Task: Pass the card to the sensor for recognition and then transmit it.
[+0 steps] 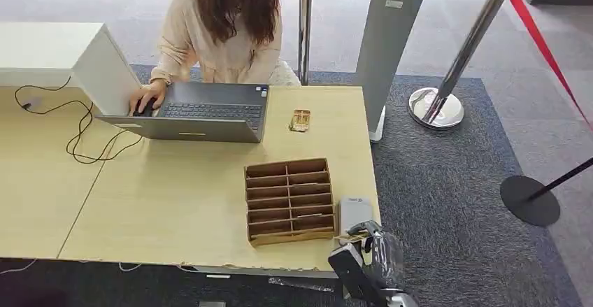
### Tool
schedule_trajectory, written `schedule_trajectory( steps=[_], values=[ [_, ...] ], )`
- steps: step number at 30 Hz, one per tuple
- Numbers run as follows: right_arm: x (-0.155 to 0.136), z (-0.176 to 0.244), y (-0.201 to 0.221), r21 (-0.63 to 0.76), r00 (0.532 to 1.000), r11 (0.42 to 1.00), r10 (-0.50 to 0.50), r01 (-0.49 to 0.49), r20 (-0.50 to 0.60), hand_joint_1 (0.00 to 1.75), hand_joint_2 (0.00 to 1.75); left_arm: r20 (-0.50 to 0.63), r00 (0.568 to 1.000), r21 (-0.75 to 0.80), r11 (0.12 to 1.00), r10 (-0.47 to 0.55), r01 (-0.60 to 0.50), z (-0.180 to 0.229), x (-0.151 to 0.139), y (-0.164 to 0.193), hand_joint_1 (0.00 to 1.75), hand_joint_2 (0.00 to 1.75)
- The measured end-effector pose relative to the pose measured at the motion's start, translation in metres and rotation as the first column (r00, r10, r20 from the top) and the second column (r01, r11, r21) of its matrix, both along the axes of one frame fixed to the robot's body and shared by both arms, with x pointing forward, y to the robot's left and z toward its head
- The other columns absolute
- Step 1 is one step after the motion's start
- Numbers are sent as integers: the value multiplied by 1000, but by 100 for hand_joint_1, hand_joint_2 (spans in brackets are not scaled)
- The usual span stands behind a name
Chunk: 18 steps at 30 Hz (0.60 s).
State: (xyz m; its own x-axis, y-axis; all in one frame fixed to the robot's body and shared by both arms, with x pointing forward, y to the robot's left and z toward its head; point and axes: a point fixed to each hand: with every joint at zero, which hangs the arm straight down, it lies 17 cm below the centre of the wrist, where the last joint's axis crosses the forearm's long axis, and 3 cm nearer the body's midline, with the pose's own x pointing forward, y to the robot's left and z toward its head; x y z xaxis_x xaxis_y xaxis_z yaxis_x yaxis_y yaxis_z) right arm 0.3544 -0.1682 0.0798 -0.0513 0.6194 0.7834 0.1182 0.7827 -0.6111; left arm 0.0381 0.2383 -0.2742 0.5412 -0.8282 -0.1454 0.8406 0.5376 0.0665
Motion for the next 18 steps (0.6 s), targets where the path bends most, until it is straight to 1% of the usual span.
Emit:
schedule_trajectory(
  steps=[18],
  values=[
    [-2,-16,-3,-18,999,1000,-12,11,-44,175,175,-3,1000,1,1000,7,-7,0,-1,0,0,0]
  ],
)
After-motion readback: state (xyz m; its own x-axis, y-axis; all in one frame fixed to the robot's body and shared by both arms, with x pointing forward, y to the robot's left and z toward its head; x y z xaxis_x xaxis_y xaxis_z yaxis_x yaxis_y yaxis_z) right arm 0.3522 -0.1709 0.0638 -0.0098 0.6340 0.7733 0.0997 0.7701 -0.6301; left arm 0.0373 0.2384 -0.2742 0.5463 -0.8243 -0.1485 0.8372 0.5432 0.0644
